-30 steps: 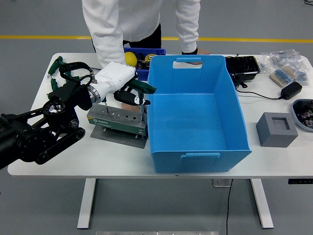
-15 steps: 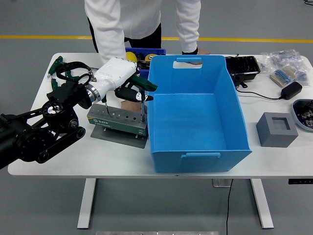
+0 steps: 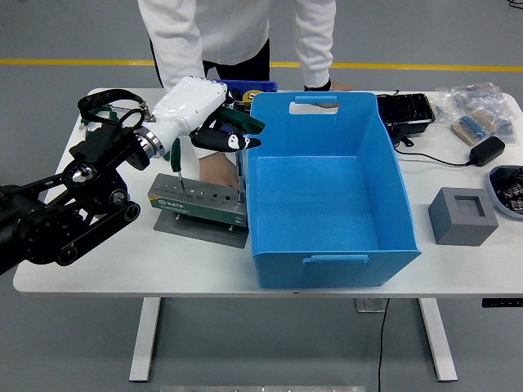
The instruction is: Lift tool from toolbox,place it in box,lift tool from toolbox,place it in box
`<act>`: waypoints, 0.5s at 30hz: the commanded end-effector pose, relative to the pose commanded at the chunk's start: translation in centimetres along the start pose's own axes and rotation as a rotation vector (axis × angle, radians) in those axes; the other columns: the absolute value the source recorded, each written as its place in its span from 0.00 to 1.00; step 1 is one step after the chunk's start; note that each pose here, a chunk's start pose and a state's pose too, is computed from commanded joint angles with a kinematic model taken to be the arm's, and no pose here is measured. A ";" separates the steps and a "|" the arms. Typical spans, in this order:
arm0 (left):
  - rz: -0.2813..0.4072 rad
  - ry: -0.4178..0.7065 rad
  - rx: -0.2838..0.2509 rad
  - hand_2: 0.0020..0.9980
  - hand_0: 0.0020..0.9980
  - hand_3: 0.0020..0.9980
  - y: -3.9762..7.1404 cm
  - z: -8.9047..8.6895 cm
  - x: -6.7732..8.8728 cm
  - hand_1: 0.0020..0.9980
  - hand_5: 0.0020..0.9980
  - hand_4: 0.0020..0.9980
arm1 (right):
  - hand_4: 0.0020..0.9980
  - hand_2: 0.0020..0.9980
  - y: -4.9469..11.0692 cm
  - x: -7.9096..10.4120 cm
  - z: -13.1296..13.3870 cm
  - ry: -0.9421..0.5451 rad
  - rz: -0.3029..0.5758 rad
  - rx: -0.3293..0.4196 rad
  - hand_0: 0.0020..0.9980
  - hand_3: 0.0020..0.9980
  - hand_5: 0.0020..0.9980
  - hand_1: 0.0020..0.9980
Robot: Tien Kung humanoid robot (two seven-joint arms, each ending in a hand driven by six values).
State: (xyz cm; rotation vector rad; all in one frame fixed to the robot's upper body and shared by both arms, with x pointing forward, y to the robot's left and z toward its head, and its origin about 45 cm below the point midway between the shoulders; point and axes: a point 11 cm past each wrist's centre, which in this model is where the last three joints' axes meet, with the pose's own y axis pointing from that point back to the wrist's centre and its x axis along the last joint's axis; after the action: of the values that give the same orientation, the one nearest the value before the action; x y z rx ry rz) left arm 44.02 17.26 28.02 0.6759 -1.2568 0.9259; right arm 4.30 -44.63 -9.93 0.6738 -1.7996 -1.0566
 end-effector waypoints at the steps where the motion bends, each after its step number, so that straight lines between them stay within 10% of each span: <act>1: 0.002 0.003 -0.002 0.02 0.18 0.00 0.0 0.1 0.1 0.00 0.69 0.71 | 0.80 0.73 0.0 0.0 0.0 0.000 0.000 0.000 0.70 0.56 0.69 0.67; 15: 0.024 -0.001 -0.053 0.01 0.19 0.00 -0.3 1.8 3.3 0.00 0.63 0.69 | 0.80 0.73 0.0 0.0 0.1 0.000 0.002 -0.002 0.70 0.56 0.69 0.67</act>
State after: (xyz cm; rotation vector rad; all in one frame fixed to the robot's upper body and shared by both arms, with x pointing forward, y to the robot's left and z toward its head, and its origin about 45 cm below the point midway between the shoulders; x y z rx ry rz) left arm 43.60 16.25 31.63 0.6210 -1.2881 0.9086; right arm 4.23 -44.63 -9.94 0.6715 -1.7986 -1.0567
